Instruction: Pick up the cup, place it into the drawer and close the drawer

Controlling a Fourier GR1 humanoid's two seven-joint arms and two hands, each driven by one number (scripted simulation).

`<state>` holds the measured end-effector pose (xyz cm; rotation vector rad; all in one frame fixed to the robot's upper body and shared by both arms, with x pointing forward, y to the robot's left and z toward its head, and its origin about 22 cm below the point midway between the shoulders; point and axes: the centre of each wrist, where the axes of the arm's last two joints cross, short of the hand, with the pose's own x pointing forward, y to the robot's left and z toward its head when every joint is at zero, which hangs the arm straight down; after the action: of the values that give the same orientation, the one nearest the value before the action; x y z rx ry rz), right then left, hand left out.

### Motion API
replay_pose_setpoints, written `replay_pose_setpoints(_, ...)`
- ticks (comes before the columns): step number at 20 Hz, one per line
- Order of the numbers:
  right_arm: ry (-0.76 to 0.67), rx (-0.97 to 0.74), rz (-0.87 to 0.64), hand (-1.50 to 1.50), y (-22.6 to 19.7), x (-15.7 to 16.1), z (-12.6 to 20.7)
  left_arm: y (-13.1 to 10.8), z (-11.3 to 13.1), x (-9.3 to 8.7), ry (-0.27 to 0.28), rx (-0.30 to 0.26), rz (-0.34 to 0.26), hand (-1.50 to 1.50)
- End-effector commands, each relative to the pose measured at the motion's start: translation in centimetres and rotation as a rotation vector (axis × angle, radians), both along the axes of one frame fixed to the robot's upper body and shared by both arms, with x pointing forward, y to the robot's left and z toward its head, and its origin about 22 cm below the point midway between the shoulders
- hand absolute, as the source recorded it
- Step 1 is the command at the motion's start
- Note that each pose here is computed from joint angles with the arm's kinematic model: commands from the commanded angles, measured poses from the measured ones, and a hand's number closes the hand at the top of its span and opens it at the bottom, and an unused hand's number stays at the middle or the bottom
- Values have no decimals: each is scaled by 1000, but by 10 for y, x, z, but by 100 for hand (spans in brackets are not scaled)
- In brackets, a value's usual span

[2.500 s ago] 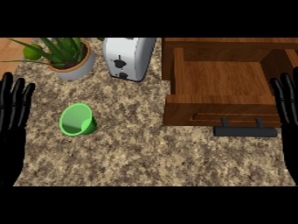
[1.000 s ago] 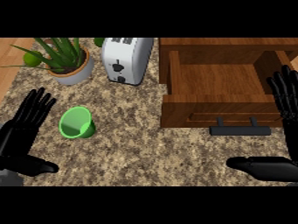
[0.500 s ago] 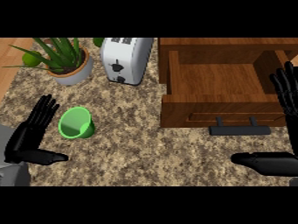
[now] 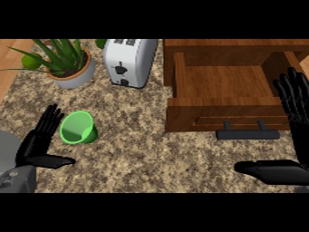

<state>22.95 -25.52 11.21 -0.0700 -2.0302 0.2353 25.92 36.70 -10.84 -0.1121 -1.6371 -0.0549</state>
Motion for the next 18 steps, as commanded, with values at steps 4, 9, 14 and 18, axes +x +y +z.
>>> replay_pose_setpoints(4,-18,5,-4,-150,-21,13,-2,4,-12,0,-61,-43,-1,-150)
replay_pose_setpoints(9,-10,-4,21,-150,-1,11,2,-2,-11,9,-77,-34,-15,-150)
replay_pose_setpoints(14,-3,-8,21,-150,-1,5,4,-11,-15,11,-82,-16,-27,-150)
replay_pose_setpoints(18,11,9,25,-150,13,12,2,-11,-21,5,-82,-40,-31,-150)
